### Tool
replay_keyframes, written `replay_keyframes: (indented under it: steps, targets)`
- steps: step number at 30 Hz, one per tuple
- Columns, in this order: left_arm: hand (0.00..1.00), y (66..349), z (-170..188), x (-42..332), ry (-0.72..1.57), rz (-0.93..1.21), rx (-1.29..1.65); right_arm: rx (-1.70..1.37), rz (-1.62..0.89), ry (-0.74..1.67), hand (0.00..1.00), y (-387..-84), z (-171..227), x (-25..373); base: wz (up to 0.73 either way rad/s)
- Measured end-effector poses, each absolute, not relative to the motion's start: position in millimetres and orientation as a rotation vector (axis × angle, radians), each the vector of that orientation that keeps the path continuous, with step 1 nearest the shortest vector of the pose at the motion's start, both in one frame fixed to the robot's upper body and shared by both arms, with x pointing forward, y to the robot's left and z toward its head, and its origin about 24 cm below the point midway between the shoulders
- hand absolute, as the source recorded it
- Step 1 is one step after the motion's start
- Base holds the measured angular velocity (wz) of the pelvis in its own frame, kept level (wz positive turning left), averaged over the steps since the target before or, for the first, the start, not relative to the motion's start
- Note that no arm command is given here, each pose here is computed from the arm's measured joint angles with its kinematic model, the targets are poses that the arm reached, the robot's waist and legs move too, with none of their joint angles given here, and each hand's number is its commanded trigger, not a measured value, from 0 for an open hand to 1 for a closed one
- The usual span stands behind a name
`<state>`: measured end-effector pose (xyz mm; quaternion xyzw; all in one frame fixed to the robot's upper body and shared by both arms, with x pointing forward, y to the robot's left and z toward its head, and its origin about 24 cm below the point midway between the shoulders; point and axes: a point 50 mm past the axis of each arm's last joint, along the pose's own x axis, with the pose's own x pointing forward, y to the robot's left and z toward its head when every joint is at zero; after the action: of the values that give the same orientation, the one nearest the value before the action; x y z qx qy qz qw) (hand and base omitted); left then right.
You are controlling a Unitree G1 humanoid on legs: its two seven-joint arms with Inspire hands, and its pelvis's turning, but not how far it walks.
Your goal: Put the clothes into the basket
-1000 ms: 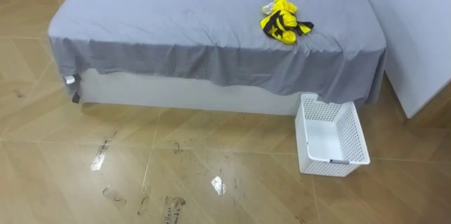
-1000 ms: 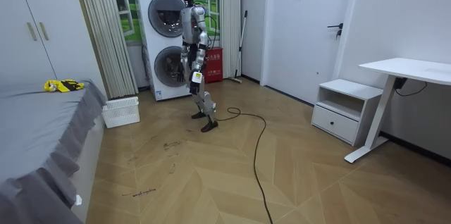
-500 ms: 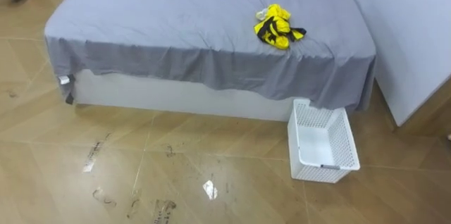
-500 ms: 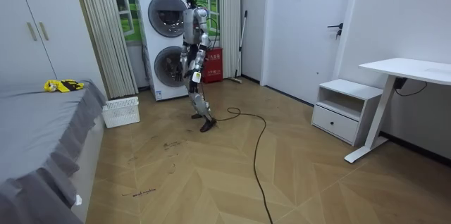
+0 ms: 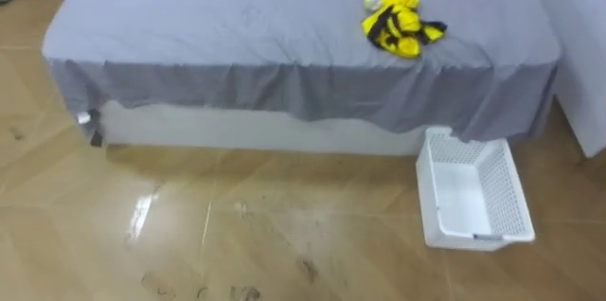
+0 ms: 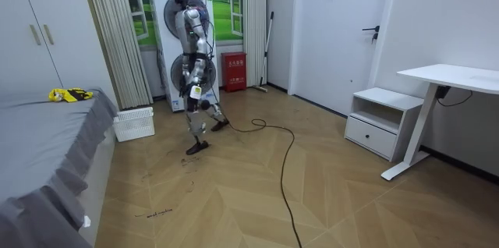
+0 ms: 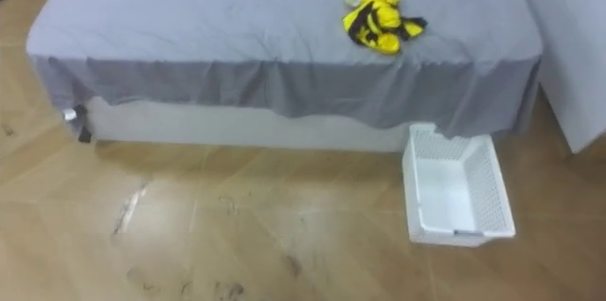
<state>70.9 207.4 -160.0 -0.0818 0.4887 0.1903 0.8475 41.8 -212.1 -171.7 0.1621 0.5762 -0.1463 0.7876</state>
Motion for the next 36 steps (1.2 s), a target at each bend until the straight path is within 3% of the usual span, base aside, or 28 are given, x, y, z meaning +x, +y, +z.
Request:
replay_keyframes:
  steps: [13, 20, 23, 28, 36]
  targets:
    - [0.0, 187, -165, 70, 1.101, 0.199, -0.011, 0.364, -0.264, 0.915, 0.0, -206, -147, 118, 0.34]
    - [0.0, 190, -162, 69, 1.08, 0.189, 0.008, 0.373, -0.249, 0.659, 0.0, -201, -113, 167, 0.12]
    - [0.0, 197, -163, 48, 1.112, 0.226, 0.009, 0.383, -0.222, 0.592, 0.0, -195, -101, 179, -0.4]
    - [0.0, 197, -161, 56, 1.064, 0.232, -0.005, 0.369, -0.259, 0.579, 0.0, -200, -100, 173, 0.08]
    - [0.0, 204, -159, 57, 1.025, 0.303, -0.045, 0.357, -0.314, 0.506, 0.0, -210, -83, 177, -0.5]
